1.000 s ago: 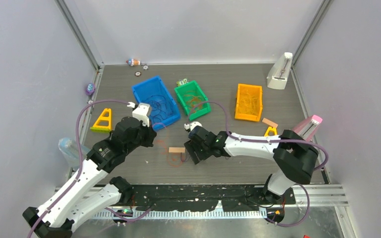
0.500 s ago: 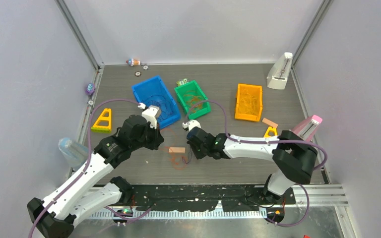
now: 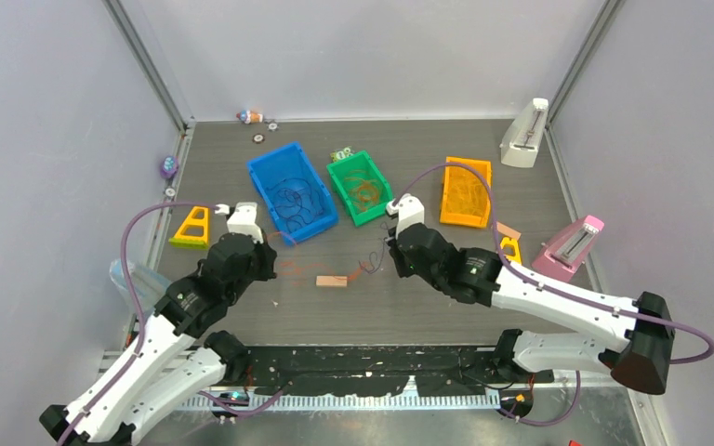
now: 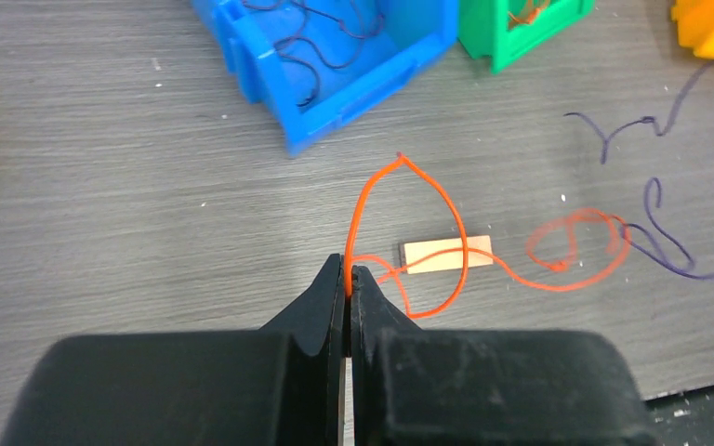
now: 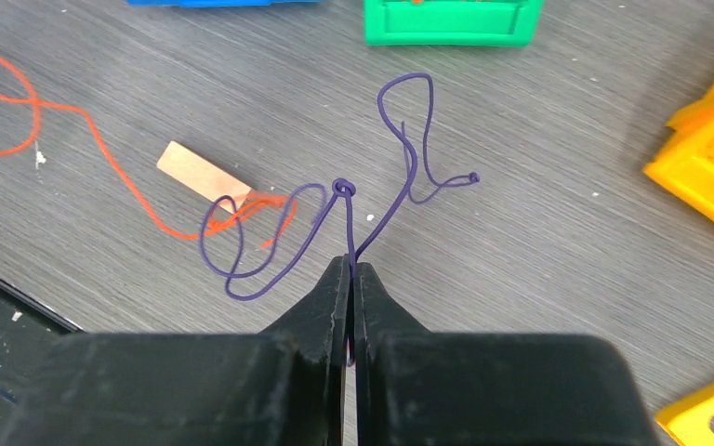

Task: Untangle the cables
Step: Untie the cable.

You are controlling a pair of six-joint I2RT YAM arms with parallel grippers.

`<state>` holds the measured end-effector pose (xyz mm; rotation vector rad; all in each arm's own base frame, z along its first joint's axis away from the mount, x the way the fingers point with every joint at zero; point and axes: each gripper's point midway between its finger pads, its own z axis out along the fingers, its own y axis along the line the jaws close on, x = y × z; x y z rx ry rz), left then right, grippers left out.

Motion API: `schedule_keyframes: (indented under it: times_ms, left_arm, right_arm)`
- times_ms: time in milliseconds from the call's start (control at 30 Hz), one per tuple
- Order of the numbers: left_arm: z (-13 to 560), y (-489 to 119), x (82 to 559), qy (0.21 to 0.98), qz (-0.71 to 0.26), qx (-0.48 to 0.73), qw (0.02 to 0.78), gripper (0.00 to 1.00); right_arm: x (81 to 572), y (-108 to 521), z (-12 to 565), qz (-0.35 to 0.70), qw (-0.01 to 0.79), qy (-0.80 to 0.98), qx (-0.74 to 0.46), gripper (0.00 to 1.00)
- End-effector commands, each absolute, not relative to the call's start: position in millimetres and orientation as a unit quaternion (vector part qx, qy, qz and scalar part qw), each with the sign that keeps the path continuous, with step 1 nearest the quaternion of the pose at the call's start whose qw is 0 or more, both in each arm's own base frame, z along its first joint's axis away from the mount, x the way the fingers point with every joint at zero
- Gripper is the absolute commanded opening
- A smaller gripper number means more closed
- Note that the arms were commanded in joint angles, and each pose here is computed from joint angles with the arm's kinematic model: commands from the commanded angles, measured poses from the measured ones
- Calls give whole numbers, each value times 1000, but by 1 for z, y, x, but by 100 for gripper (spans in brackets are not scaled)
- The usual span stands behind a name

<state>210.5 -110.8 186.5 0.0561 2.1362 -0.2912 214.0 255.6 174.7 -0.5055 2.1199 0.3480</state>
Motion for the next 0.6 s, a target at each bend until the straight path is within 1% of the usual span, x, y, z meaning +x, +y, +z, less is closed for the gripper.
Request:
schedule_keyframes:
  times_ms: [0, 67, 200, 300, 333, 367, 433, 467, 533, 567]
  left_arm:
    - [185, -94, 218, 865, -87, -31, 493, 0]
    - [180, -90, 218, 870, -75, -34, 486, 0]
    - [168, -81, 219, 880, -33, -27, 474, 3]
    - [161, -85, 216, 893, -25, 10, 450, 8]
    - [161, -95, 212, 898, -45, 43, 436, 17]
    - [164, -102, 209, 899, -64, 55, 431, 29]
    - [167, -108, 209, 887, -91, 56, 448, 58]
    - [172, -110, 210, 879, -104, 53, 463, 69]
    - [180, -113, 210, 863, -124, 55, 486, 81]
    - [184, -116, 210, 856, -134, 62, 495, 83]
  right_arm:
    - [221, 236, 207, 124, 484, 846, -188, 5]
    - [221, 232, 214, 124, 488, 844, -185, 5]
    - [223, 226, 227, 120, 494, 841, -184, 5]
    - [223, 226, 232, 121, 496, 839, -188, 5]
    - [223, 225, 234, 121, 495, 839, -189, 5]
    - [223, 225, 235, 123, 494, 839, -190, 5]
    - [222, 225, 236, 126, 490, 841, -193, 5]
    - [222, 226, 237, 128, 489, 841, -193, 5]
    - [222, 228, 237, 134, 483, 843, -196, 5]
    - [221, 229, 237, 138, 478, 844, -198, 5]
